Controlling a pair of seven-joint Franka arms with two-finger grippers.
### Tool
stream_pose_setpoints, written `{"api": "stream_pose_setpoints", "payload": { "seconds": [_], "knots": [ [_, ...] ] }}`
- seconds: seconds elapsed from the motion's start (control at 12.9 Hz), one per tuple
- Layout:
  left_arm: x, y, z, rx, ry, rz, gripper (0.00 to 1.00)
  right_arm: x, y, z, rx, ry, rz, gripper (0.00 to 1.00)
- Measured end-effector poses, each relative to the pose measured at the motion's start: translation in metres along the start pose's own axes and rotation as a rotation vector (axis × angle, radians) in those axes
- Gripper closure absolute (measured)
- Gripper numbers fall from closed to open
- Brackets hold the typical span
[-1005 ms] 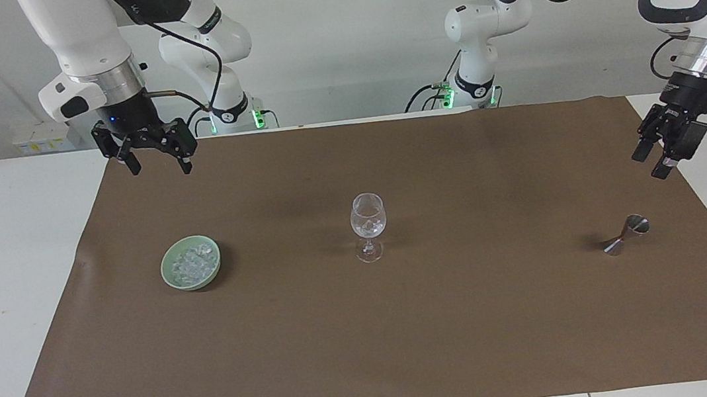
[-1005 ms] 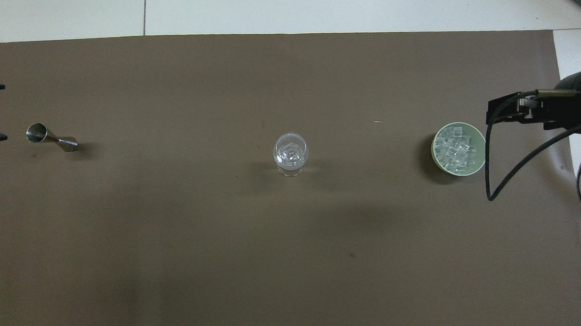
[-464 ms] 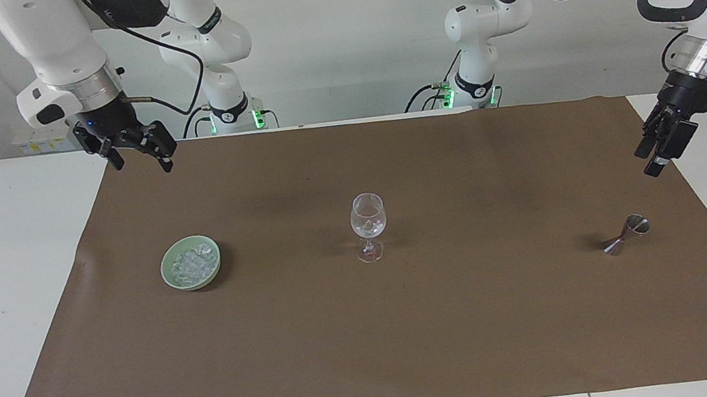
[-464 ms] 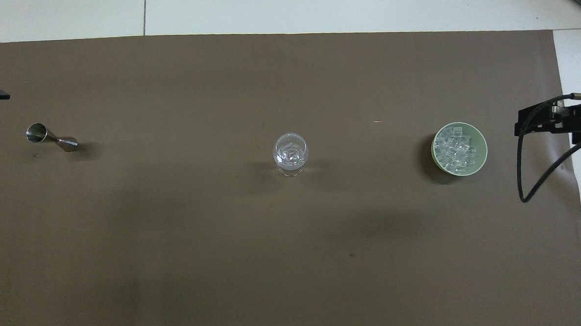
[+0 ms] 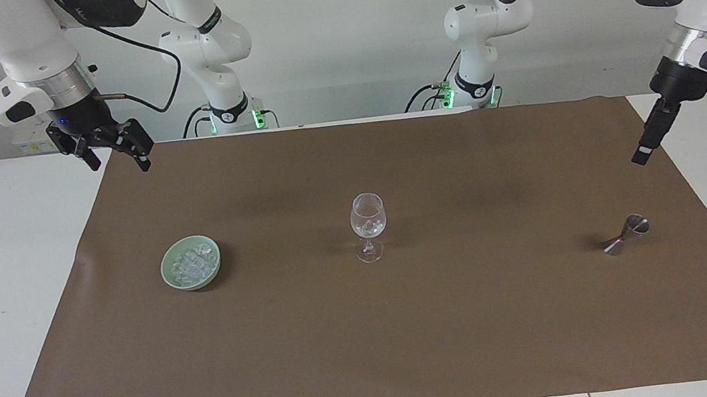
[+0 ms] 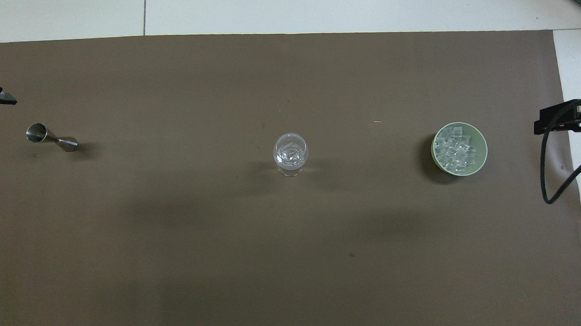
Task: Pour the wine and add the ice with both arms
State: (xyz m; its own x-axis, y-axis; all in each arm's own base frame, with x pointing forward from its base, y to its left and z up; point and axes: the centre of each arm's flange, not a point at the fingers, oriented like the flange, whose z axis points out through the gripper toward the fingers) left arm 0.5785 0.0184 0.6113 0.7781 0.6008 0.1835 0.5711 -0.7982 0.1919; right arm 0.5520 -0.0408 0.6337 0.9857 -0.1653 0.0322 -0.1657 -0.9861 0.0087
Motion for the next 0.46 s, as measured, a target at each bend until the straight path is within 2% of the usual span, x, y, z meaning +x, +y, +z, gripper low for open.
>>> {"api": "stream_pose_setpoints", "payload": {
  "seconds": [0.15, 0.46],
  "knots": [
    [-0.013, 0.015, -0.004, 0.045, -0.006, 0.078, 0.00, -0.002, 0.000, 0.000, 0.000, -0.003, 0.000, 0.00],
    [-0.012, 0.000, -0.005, 0.086, -0.072, 0.278, 0.00, -0.003, 0.001, -0.001, 0.000, -0.006, 0.000, 0.00]
  ]
}}
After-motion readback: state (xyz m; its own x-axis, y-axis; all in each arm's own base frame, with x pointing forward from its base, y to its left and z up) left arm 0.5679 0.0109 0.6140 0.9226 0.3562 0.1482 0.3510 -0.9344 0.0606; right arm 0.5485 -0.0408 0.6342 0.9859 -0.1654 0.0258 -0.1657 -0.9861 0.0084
